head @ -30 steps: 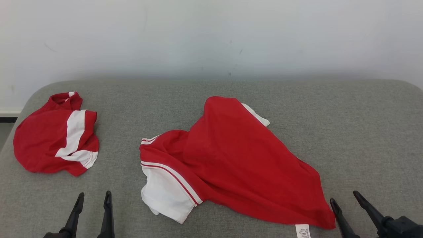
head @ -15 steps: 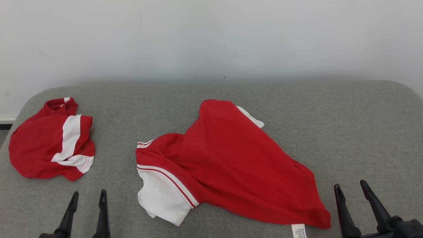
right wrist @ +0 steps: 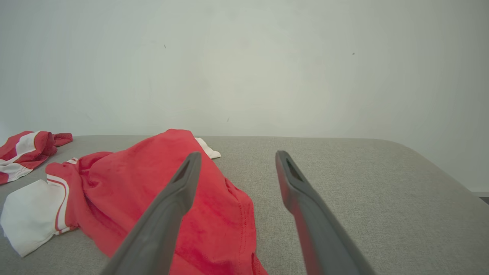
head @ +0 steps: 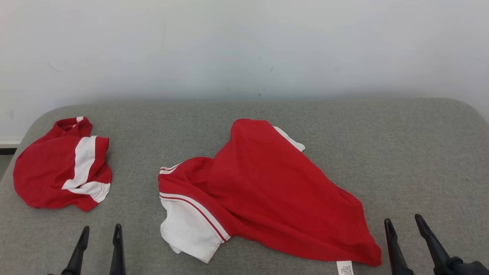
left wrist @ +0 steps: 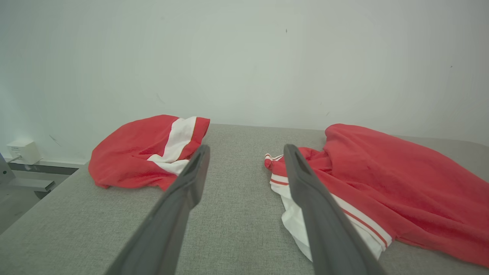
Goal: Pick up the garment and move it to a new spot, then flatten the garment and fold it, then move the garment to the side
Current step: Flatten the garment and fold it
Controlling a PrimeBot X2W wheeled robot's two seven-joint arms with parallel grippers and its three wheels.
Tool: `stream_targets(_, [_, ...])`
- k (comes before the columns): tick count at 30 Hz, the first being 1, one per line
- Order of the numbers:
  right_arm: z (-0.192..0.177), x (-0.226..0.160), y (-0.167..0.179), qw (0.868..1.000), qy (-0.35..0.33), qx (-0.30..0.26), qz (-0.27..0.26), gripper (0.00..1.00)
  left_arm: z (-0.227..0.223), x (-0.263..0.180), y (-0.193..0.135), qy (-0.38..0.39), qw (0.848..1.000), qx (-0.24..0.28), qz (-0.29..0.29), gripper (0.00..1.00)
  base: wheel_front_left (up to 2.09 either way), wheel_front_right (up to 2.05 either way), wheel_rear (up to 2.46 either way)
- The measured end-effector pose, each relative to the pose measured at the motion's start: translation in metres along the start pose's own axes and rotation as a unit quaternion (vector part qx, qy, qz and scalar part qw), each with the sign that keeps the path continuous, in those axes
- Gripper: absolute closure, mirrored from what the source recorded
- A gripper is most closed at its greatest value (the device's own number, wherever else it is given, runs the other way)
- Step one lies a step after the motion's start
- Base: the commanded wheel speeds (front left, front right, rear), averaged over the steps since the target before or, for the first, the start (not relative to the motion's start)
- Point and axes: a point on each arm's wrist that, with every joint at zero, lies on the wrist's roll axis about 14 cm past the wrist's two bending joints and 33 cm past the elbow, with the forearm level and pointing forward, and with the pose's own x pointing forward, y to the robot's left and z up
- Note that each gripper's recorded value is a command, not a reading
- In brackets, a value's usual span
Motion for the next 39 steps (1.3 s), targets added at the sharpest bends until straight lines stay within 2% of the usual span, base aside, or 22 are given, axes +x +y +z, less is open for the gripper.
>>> stream_targets(18, [-0.007,-0.007,-0.004,1.000,0.011,0.003,-0.013,0.00,-0.001,-0.003,0.002,0.003,1.000,0.008,-0.001,0.00,0.00,0.00,0.00])
stream_targets(24, [-0.014,-0.011,-0.009,1.000,0.024,0.000,-0.019,0.00,-0.008,0.004,-0.015,0.015,0.999,0.005,-0.032,0.00,0.00,0.00,0.00])
stream_targets(33, [-0.046,-0.014,-0.016,0.997,0.079,-0.011,-0.021,0.00,-0.048,0.023,-0.037,0.080,0.992,0.010,-0.092,0.00,0.00,0.00,0.00])
stream_targets(39, [-0.083,-0.020,-0.020,0.989,0.143,-0.017,-0.019,0.00,-0.085,0.031,-0.039,0.143,0.982,0.023,-0.120,0.00,0.00,0.00,0.00])
